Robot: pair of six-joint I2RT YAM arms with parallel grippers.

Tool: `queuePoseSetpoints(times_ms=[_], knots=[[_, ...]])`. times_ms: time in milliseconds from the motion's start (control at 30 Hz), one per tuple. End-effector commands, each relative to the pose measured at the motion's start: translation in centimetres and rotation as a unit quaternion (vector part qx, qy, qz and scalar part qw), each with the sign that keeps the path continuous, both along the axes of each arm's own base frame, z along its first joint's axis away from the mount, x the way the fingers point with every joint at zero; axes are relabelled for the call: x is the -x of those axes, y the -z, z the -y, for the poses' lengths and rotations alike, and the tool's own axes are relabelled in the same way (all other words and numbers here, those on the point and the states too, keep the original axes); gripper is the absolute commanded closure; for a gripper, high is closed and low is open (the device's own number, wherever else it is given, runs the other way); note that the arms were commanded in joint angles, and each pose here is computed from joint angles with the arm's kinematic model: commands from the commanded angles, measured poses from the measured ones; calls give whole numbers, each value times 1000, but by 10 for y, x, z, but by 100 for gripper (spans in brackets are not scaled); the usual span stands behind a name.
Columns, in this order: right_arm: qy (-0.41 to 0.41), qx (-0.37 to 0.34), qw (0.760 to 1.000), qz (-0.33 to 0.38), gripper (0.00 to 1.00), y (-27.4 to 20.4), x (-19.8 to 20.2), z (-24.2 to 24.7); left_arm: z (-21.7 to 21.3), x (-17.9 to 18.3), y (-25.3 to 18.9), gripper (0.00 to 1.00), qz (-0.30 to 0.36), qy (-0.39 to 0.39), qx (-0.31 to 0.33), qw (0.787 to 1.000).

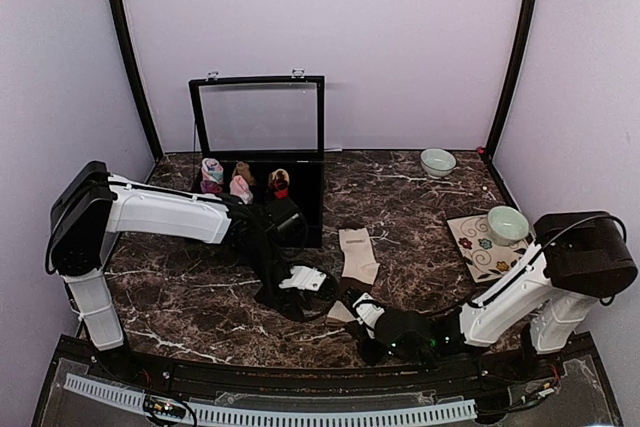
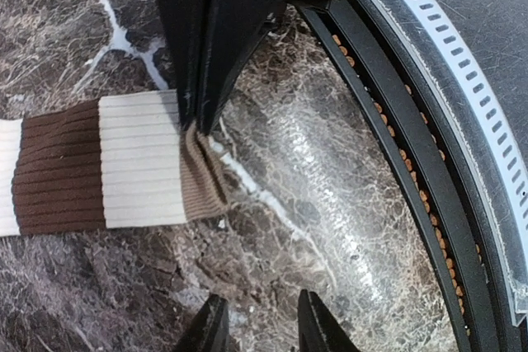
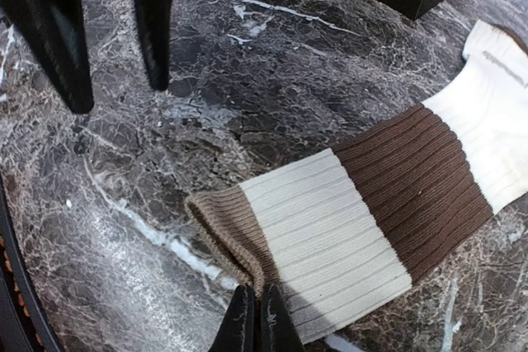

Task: Roll the socks
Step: Roll the sock at the center of the board.

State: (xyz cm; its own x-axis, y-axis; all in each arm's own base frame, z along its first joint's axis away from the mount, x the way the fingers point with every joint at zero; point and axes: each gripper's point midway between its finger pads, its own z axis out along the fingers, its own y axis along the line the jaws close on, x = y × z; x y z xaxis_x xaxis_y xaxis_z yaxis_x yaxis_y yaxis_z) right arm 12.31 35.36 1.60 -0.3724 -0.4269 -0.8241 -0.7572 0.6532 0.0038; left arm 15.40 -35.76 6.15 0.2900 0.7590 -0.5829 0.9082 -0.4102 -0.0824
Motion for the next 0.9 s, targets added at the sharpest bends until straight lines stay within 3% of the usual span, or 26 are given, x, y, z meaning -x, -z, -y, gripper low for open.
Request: queuePoseSetpoints(times_ms=[0, 333, 500, 867], knots=[[8, 35, 993, -117, 100, 39, 12, 27, 7, 12, -5, 72, 23, 27, 23, 999], [62, 7, 962, -267, 100, 60, 0, 41, 31, 30, 3, 74, 57, 78, 17, 995], [71, -15, 945, -320, 100, 67, 1, 41, 41, 20, 13, 74, 77, 88, 10, 993], [73, 15, 912, -403, 100, 91, 14, 48, 39, -1, 39, 75, 142, 78, -5, 987]])
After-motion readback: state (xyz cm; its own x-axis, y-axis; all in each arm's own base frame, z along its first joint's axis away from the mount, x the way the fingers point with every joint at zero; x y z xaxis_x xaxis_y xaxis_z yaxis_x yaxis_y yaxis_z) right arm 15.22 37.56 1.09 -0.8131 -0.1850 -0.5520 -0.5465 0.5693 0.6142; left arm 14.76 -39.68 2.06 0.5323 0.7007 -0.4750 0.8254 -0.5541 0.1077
